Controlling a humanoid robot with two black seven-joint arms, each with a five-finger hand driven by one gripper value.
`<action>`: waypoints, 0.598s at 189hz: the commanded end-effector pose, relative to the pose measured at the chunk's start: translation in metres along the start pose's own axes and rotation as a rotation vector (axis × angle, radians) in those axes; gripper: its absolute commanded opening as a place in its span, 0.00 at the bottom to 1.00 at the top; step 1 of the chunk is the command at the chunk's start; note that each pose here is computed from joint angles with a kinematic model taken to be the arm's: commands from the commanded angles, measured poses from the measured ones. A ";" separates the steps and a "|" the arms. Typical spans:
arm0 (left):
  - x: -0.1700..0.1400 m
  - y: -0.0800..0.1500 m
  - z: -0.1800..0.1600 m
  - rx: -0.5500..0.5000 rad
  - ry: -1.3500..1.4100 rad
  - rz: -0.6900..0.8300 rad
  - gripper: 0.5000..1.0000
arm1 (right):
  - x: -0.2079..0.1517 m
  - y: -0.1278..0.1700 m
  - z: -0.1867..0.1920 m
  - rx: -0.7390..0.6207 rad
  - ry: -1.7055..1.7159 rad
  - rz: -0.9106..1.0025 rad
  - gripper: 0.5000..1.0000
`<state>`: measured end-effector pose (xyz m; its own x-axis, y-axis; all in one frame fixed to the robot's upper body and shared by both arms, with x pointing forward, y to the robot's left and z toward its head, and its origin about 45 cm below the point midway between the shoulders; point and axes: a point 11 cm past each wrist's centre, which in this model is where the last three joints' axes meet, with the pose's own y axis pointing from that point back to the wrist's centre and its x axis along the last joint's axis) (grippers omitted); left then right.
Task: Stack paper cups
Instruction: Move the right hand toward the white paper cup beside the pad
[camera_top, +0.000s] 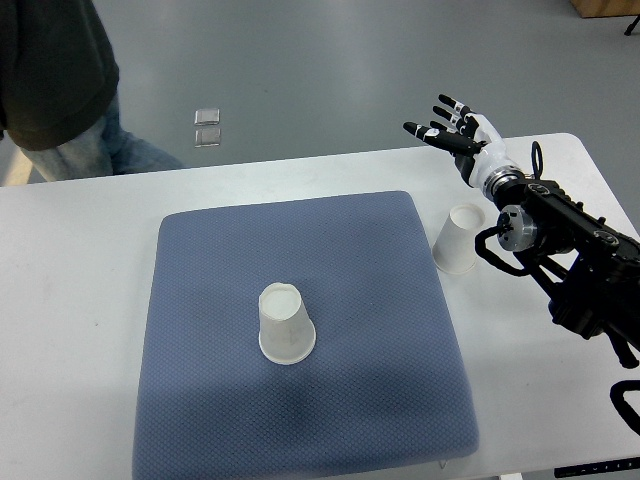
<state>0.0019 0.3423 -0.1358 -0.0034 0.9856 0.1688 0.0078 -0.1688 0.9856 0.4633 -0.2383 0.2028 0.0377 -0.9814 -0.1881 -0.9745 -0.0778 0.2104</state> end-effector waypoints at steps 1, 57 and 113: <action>0.000 0.000 0.000 0.000 0.001 0.000 1.00 | 0.002 0.000 -0.002 0.003 0.006 -0.001 0.85; 0.000 0.000 0.000 0.000 0.000 0.000 1.00 | 0.013 0.002 -0.012 0.032 0.141 -0.074 0.85; 0.000 0.000 0.000 0.000 0.000 0.000 1.00 | 0.035 0.022 -0.019 0.049 0.486 -0.284 0.84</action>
<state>0.0019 0.3423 -0.1358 -0.0036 0.9856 0.1688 0.0078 -0.1688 0.9856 0.4557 -0.2712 0.2199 0.2984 -0.9460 0.1268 -0.9487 -0.2795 0.1477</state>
